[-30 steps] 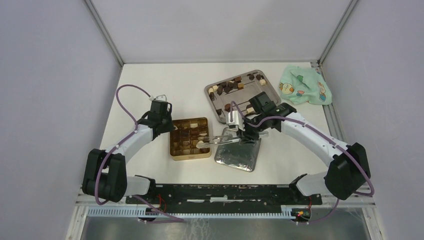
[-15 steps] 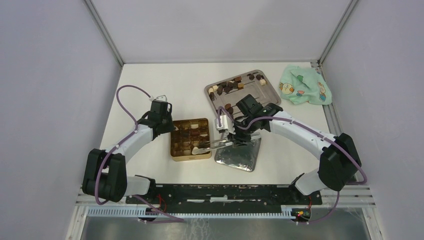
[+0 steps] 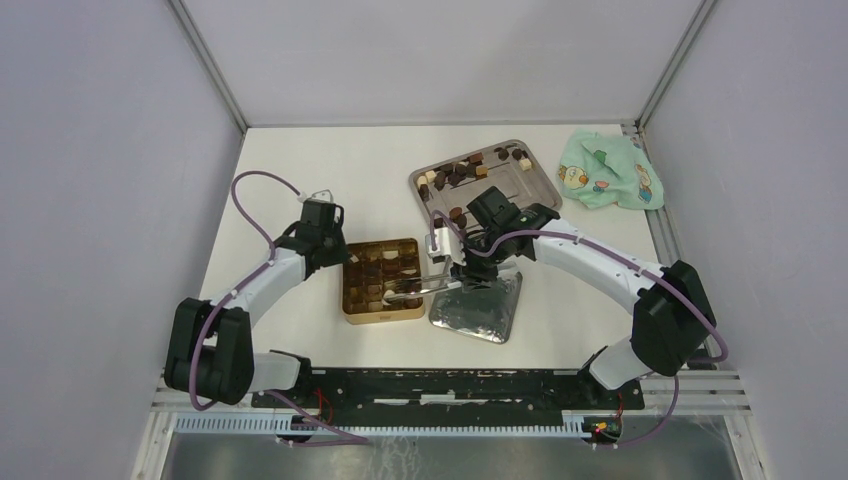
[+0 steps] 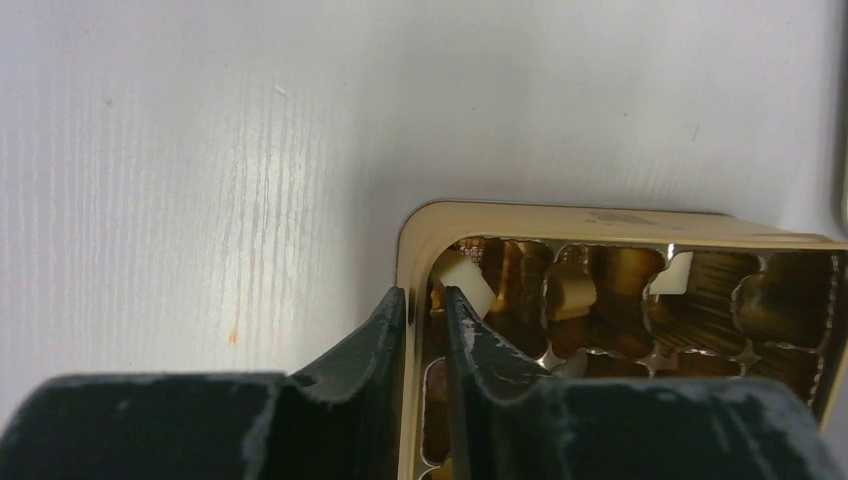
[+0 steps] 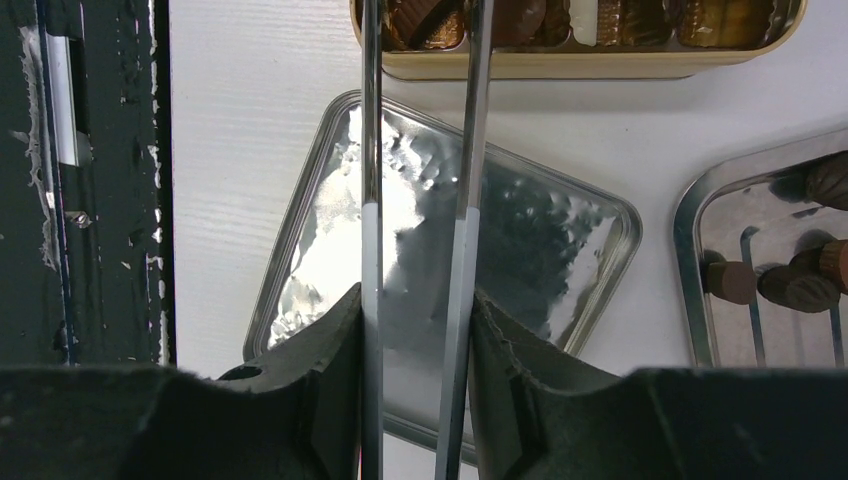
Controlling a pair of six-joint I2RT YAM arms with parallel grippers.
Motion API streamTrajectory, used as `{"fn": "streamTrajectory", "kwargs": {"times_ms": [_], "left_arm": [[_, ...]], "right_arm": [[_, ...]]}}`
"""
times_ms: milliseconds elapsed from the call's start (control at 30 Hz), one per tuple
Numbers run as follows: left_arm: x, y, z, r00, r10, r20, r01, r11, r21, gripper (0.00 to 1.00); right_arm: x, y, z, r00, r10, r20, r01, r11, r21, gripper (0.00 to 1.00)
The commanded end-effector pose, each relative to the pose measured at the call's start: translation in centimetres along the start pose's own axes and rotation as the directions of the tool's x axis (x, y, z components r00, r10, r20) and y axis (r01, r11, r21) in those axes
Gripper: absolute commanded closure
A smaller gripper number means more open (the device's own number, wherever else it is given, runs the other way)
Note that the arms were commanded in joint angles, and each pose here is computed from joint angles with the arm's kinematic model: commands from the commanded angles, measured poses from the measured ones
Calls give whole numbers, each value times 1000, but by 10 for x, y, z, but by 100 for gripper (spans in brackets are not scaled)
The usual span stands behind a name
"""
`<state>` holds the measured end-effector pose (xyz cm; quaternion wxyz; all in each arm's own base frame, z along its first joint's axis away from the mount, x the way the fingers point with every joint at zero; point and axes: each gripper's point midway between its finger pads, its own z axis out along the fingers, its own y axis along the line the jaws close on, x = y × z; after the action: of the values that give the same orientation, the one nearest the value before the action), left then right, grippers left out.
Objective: Pack the chocolate
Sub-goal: Place the fake chocolate in the packing box, then pick up the fake chocolate from the plate.
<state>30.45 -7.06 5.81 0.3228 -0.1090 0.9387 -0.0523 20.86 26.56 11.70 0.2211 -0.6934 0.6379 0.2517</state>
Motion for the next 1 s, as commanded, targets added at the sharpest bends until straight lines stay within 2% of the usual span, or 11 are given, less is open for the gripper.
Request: {"fn": "streamTrajectory", "kwargs": {"times_ms": [0, 133, 367, 567, 700, 733, 833, 967], "left_arm": [[-36, -20, -16, 994, -67, 91, 61, 996, 65, 70], [-40, -21, -22, 992, -74, 102, 67, 995, 70, 64], [-50, -26, -48, 986, -95, 140, 79, 990, 113, 58], [-64, -60, -96, 963, -160, 216, 75, 932, 355, 31], [-73, -71, -132, 922, -263, 283, 102, 872, 479, 5], [-75, -73, -139, 912, -292, 289, 112, 855, 507, 1], [-77, -79, -158, 881, -371, 292, 142, 798, 586, 0], [-74, -84, -172, 860, -432, 270, 167, 740, 652, 0]], "right_arm": [[-13, -6, -4, 999, -23, 33, 22, 999, 34, 56], [-17, -7, -7, 999, -27, 39, 25, 999, 37, 51], [-28, -7, -20, 996, -27, 87, 23, 999, 38, 52], [-21, -30, -48, 985, 54, 167, -67, 995, 74, 53], [6, -63, -75, 970, 147, 193, -179, 971, 159, 53], [17, -73, -83, 967, 171, 189, -208, 958, 196, 53], [59, -102, -101, 959, 251, 128, -280, 903, 326, 53], [105, -127, -121, 947, 319, 32, -300, 846, 440, 53]]}}
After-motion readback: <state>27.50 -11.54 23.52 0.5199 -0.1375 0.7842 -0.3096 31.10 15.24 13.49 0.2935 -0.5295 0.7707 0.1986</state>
